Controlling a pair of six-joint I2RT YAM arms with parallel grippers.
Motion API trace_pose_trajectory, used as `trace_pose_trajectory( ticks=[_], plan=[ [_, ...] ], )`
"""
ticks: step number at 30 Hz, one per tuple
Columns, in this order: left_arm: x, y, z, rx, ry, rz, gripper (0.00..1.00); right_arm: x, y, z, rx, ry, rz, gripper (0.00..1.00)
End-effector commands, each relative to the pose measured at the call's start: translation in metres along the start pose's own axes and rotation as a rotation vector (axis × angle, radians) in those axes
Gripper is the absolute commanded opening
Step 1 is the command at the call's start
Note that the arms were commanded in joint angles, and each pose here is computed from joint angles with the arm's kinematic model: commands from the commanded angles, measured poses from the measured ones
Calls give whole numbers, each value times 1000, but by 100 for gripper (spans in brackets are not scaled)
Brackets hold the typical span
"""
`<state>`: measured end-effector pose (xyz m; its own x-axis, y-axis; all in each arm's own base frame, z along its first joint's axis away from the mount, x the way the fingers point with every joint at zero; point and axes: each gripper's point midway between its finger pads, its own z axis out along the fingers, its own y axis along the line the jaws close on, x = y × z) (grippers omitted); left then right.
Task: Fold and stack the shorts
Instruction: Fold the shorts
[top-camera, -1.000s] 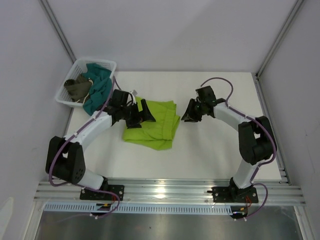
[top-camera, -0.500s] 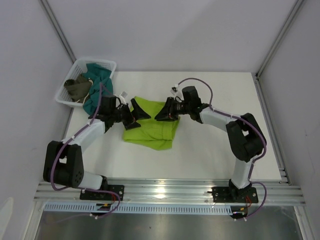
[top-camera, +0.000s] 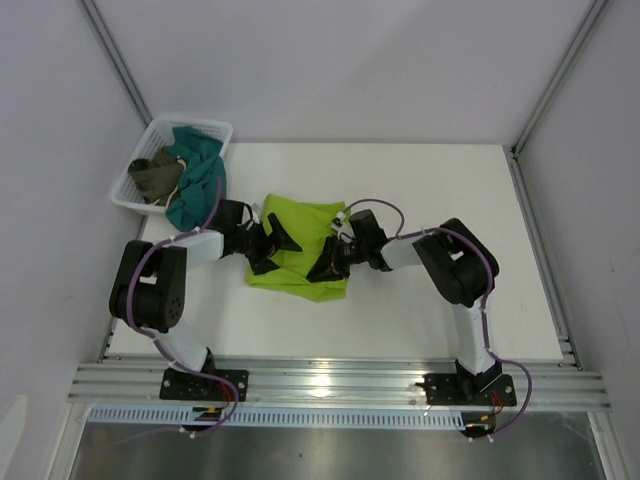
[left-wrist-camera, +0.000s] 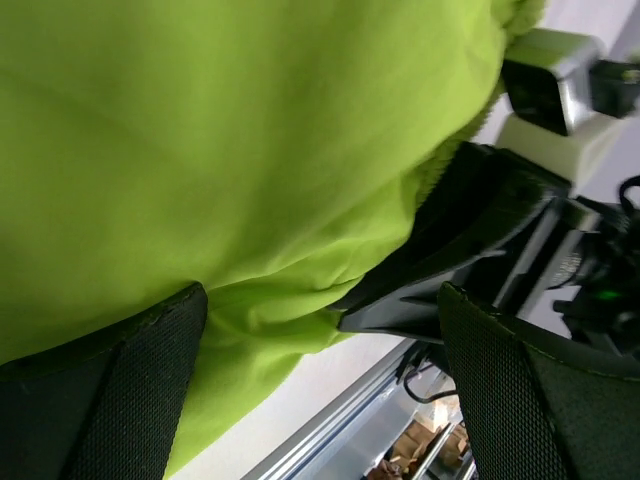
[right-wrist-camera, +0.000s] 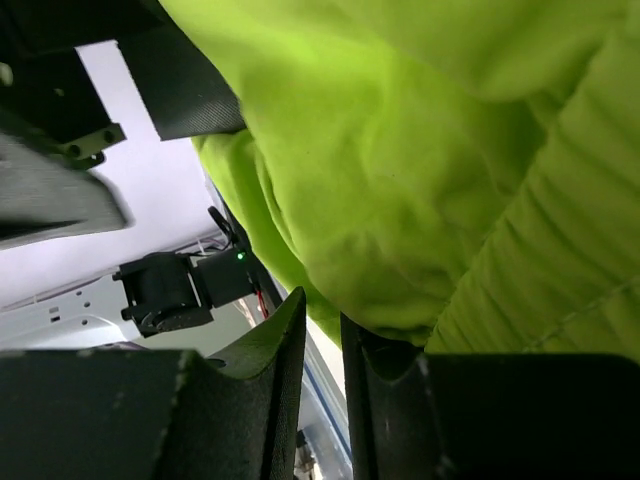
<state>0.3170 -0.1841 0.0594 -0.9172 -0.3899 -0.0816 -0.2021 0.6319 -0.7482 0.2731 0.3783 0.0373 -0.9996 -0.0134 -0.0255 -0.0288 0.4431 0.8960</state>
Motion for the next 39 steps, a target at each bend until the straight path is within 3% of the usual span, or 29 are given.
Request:
trace_pose_trajectory(
  ticks=[1,5,10,15,20,24,31,39],
  plan=[
    [-3,11,-4,-80,-7,6,99,-6,-35,2,128,-36,14,24],
    [-18,-16,-23,-64,-58,64,99,-26,-12,-6,131,-74,-43,25],
    [-45,-86,-72,3,-161,182,99,-49,25,-25,89,-123,-93,28],
    [-45,-134,-123,33,-221,248,99,-65,62,-44,89,-163,-157,38],
    [-41,-100,-135,-142,-234,186,99,-68,79,-48,191,-175,-306,58],
    [-29,-42,-126,-339,-196,140,99,-68,85,-56,202,-197,-293,62],
    [-29,-2,-114,-350,-208,79,99,-60,78,-70,289,-209,-311,64],
    [-35,-15,-141,-304,-337,95,99,-85,56,-50,558,-231,-419,63]
  ],
)
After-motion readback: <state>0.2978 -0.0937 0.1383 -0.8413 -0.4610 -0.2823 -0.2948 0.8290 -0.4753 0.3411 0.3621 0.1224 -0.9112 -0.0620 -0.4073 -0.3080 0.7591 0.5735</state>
